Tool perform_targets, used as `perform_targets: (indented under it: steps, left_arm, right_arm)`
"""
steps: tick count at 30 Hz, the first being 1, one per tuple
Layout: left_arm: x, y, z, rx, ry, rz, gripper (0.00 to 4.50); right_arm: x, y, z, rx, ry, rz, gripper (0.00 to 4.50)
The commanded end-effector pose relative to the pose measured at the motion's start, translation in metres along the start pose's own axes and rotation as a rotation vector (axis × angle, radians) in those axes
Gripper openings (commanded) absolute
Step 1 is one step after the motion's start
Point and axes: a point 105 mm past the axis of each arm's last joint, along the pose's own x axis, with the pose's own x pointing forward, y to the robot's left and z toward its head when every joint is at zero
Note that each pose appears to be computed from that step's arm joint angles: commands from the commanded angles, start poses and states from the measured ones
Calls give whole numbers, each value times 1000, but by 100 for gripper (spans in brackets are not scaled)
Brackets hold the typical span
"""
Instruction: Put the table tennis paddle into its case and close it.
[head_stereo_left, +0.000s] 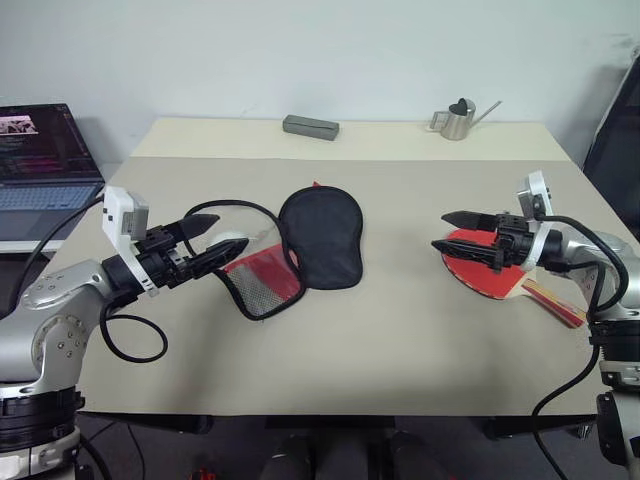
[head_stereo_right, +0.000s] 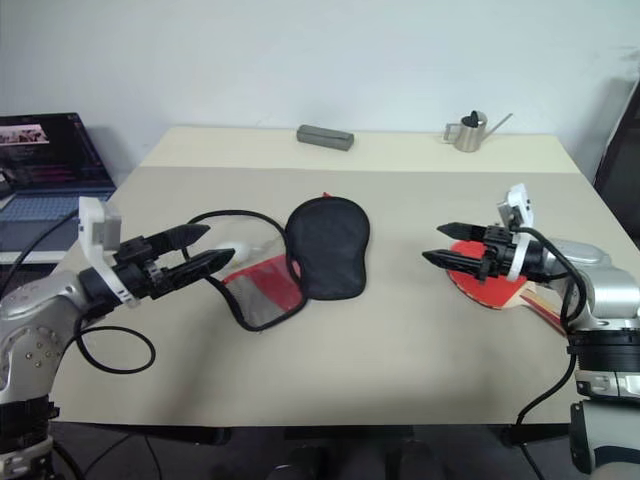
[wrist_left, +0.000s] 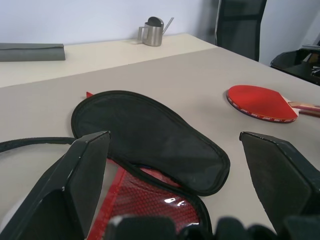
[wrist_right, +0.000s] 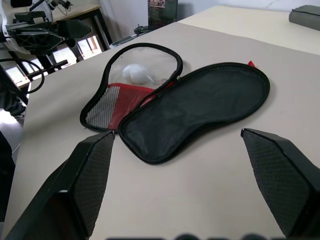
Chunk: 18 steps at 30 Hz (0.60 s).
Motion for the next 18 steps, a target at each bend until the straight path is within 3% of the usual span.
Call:
perform_targets:
  steps: [1,10,13,18]
  left_arm:
    - [-4,-5,18,54,-33,-17,450]
    - [-4,-4,18,54,-33,-18,450]
    - [-4,15,23,117,-37,90,450]
    - [-4,16,27,124,-58,94,450]
  right_arm:
    - [-2,4,17,-47,-43,13,444]
    - [-2,5,17,-47,-43,15,444]
    - [20,14,14,-11,-35,32,444]
    - [47,8,6,36,-32,-51,444]
